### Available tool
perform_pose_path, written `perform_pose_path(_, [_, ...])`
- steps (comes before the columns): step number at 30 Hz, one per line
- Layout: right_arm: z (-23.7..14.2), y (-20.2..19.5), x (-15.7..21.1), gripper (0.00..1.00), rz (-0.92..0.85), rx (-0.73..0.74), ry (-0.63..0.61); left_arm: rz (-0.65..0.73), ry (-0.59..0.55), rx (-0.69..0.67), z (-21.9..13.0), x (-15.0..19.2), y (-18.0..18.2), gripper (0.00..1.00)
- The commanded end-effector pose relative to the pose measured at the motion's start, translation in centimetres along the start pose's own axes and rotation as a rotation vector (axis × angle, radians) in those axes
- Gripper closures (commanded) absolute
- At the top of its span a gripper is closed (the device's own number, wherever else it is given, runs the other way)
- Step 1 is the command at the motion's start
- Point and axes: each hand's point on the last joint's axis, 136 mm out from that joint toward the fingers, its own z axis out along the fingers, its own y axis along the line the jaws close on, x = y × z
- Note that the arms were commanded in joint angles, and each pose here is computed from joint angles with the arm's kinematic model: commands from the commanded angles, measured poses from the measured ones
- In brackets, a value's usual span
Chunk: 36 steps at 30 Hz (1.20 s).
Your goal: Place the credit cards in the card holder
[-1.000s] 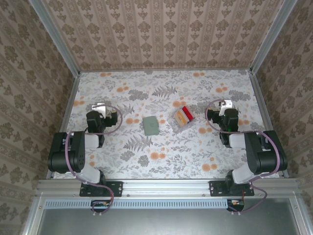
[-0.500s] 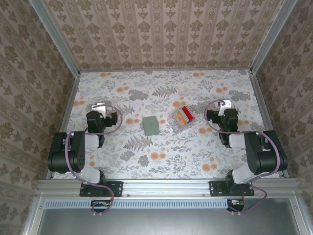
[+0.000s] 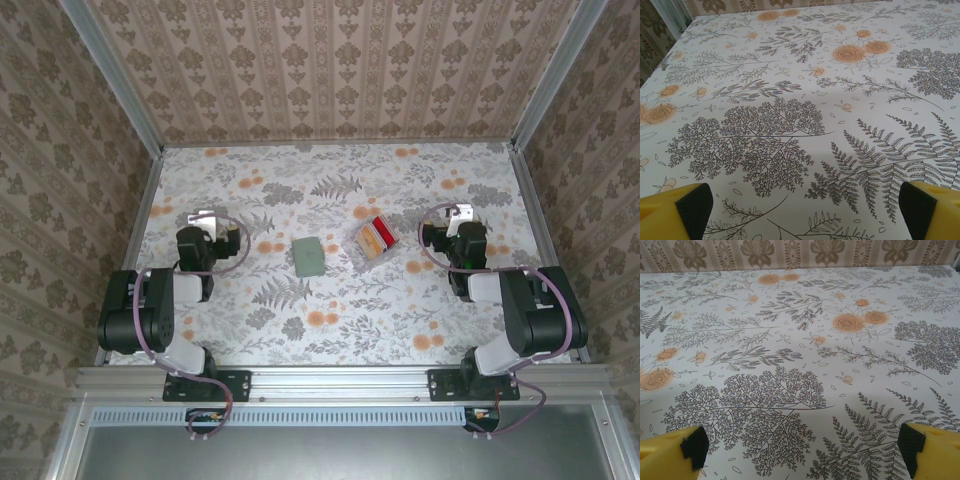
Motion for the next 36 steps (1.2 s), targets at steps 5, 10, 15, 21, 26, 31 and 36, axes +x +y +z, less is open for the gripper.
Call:
perform_pose_path(5, [-1.9, 0.1, -3.6, 0.0, 0.024, 0.011, 0.016, 0.028, 0.016, -0.055, -1.0, -3.7, 0.5, 0.0])
perform_pose_path(10, [-5.0, 1.2, -8.0, 0.0, 0.192, -0.049, 0.054, -0.134, 0.1, -0.124, -2.8, -6.2, 2.0, 0.0])
perform_pose_path(15, [-6.6, 4.2, -11.3, 0.0, 0.336, -0.227, 0.057, -0.268, 0.12, 0.071, -3.3, -8.9, -0.2, 0.0])
perform_pose_path(21, [-6.4, 8.9, -11.3, 0.0, 0.355, -0.377, 0.204, -0.363, 0.159, 0.281, -3.8, -10.0, -5.0, 0.0])
perform_pose_path(26, [-6.8, 14.2, -9.8, 0.0, 0.238, -0.451, 0.271, -0.279, 0.268, 0.387, -5.0, -8.6, -10.6, 0.0])
perform_pose_path(31, [-6.7, 20.8, -7.1, 0.0, 0.221, -0.585, 0.394, -0.195, 0.339, 0.498, -5.5, -6.6, -15.5, 0.0])
perform_pose_path(36, [-6.4, 26.4, -4.1, 0.0, 0.097, -0.637, 0.516, -0.169, 0.425, 0.564, -4.8, -5.4, -18.7, 0.0])
